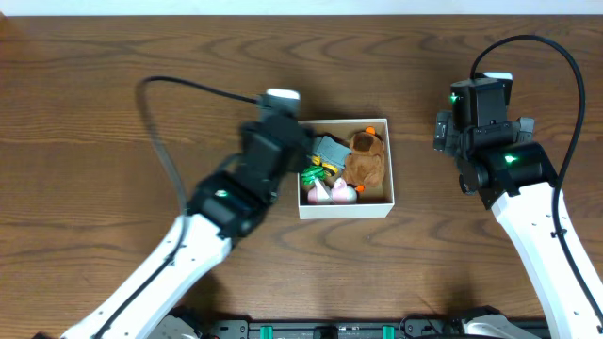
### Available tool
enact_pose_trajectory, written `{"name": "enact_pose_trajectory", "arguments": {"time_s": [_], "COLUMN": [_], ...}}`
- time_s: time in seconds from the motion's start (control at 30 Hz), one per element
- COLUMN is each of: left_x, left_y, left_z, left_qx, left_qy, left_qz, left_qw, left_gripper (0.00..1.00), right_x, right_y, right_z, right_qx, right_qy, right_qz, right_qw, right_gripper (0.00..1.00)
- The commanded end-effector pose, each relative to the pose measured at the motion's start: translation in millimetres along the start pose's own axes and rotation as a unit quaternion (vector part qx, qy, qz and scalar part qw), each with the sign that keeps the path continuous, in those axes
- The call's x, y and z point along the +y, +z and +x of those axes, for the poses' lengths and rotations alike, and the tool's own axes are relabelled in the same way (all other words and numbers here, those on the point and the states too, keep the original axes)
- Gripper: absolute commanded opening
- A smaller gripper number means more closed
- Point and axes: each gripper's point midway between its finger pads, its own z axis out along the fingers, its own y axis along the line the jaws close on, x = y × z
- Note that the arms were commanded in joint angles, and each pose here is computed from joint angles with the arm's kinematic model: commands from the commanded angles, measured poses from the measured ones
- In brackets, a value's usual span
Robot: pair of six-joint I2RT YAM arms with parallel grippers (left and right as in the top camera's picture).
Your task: Pack container
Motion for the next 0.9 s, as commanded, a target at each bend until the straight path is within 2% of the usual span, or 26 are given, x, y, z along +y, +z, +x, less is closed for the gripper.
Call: {"name": "enact_pose_trajectory", "arguments": {"time_s": [0.0,0.13,0.3,0.87], "left_x": [46,89,124,138], "left_y": [-10,-15,-15,-18], "left_z": [-20,-25,-20,4], "left_qx": [-0.028,-0.029,-0.014,0.036], "left_qy": [-0.024,-0.053,-0.073,-0.065], "left_qz": [-0.067,-0.114,-0.157,-0.179], "left_qw": [0.997,0.992,0.985,0.981], "left_gripper": [0.77,0.84,0.98,0.98], "right_x": [-7,-7,-7,-7], "right_y": [-3,-3,-3,-3], "right_z": [-4,-4,-4,-4], "right_qx": [-0.007,-0.007,-0.007,-0.007], "right_qy": [0.012,0.012,0.012,0.012], "right_qz": [0.009,0.009,0.009,0.009], "right_qw": [1.000,1.000,1.000,1.000], "right_gripper": [0.99,0.99,0.99,0.99]}}
